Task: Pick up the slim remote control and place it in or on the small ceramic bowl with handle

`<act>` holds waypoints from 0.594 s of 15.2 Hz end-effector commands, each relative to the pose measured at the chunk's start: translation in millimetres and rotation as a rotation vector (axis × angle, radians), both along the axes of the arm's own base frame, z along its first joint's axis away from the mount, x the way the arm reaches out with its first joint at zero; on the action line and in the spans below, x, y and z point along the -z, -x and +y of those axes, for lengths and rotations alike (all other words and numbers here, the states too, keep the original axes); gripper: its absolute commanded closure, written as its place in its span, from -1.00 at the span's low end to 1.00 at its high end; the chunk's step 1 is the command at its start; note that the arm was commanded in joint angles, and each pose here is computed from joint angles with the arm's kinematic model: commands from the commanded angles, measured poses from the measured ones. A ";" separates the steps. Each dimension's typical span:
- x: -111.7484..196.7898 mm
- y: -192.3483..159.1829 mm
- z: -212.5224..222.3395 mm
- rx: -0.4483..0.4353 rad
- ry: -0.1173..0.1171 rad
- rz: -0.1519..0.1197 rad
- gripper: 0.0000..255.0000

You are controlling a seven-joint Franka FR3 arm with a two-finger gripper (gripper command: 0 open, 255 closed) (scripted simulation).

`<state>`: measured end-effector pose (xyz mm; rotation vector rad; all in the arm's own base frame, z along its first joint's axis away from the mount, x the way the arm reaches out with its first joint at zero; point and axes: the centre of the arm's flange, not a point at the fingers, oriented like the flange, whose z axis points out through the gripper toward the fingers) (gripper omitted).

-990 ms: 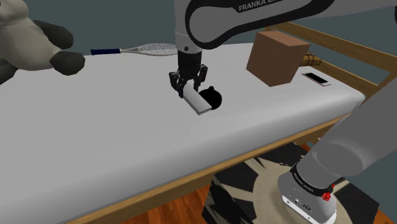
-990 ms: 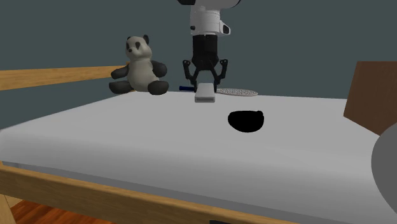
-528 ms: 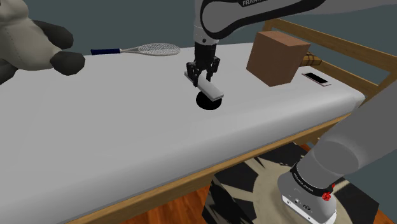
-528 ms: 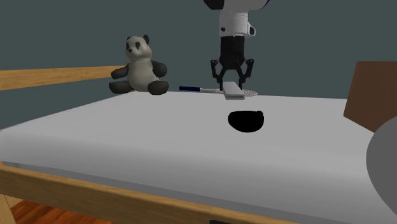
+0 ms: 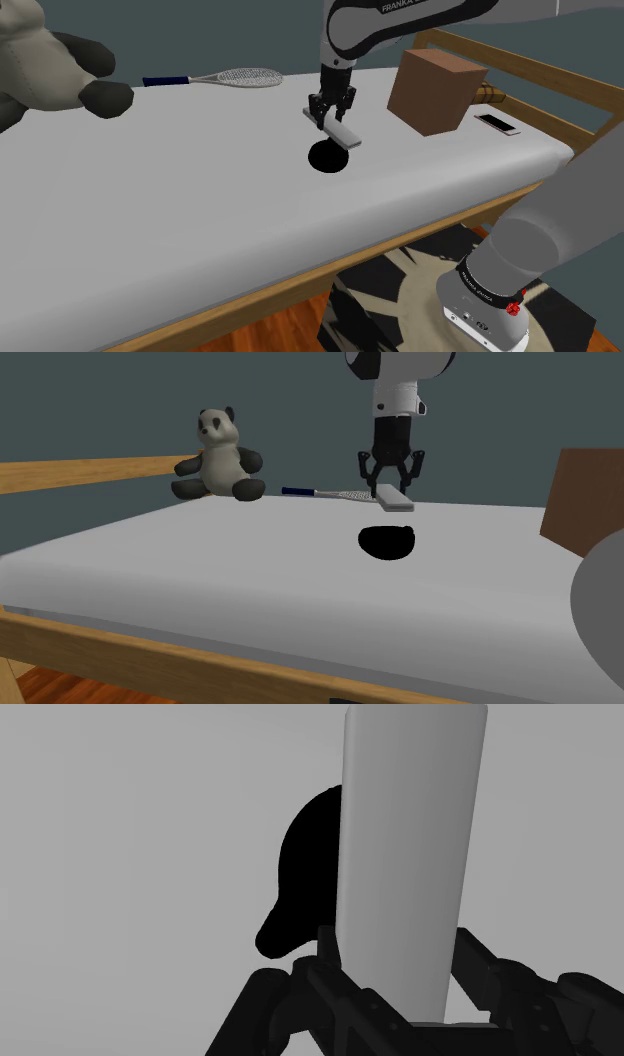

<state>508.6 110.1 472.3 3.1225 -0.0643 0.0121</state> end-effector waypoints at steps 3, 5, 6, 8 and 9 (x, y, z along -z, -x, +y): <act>21.0 1.4 0.3 0.000 0.000 -0.001 1.00; 31.5 1.4 0.3 0.000 0.000 -0.001 1.00; 36.8 1.4 0.3 0.000 0.000 -0.001 1.00; 47.4 1.4 0.3 0.000 0.000 -0.001 1.00; 52.6 1.4 0.3 0.000 0.000 -0.001 1.00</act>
